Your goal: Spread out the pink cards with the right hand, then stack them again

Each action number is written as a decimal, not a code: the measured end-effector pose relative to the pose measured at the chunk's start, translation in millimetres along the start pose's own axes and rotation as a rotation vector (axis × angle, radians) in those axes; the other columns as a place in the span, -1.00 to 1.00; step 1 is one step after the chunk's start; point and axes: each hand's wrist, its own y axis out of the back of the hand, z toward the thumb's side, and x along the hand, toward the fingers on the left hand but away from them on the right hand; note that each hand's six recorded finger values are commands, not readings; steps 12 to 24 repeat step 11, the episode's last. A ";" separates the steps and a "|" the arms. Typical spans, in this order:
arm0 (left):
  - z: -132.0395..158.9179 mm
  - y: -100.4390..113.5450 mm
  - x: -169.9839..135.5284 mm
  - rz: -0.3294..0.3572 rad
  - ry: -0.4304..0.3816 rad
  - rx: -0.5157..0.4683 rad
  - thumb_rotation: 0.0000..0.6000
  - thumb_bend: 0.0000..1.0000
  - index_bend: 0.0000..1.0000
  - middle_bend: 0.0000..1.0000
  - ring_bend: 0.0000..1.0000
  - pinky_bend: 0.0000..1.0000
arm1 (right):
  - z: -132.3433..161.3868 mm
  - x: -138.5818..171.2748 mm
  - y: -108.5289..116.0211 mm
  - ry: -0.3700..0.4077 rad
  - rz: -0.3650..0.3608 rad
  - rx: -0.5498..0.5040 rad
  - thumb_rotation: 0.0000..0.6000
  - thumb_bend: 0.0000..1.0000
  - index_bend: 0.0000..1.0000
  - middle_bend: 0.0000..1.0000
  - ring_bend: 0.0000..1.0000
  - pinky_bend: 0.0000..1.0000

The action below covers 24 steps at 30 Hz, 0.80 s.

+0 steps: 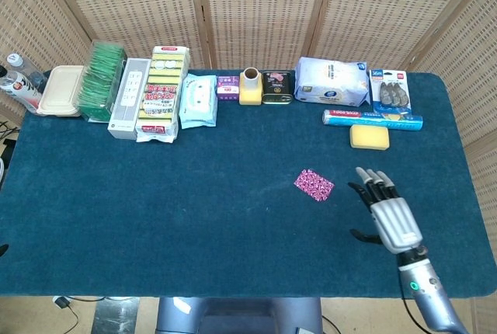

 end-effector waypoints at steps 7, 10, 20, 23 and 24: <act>-3.6 4.5 -5.4 0.058 0.033 0.011 1.00 -0.77 -1.00 -1.00 -1.00 -0.98 | -27.5 61.3 22.4 -0.098 -0.068 0.001 0.80 -1.00 -0.71 -0.95 -1.00 -1.00; -3.8 5.5 -4.6 0.071 0.034 0.014 1.00 -0.76 -1.00 -1.00 -1.00 -0.98 | -29.1 79.4 29.8 -0.108 -0.091 -0.035 0.78 -1.00 -0.71 -0.96 -1.00 -1.00; -3.4 5.6 -4.2 0.073 0.031 0.014 1.00 -0.76 -1.00 -1.00 -1.00 -0.98 | -29.2 85.0 33.0 -0.110 -0.103 -0.044 0.78 -1.00 -0.71 -0.96 -1.00 -1.00; -3.4 5.6 -4.2 0.073 0.031 0.014 1.00 -0.76 -1.00 -1.00 -1.00 -0.98 | -29.2 85.0 33.0 -0.110 -0.103 -0.044 0.78 -1.00 -0.71 -0.96 -1.00 -1.00; -3.4 5.6 -4.2 0.073 0.031 0.014 1.00 -0.76 -1.00 -1.00 -1.00 -0.98 | -29.2 85.0 33.0 -0.110 -0.103 -0.044 0.78 -1.00 -0.71 -0.96 -1.00 -1.00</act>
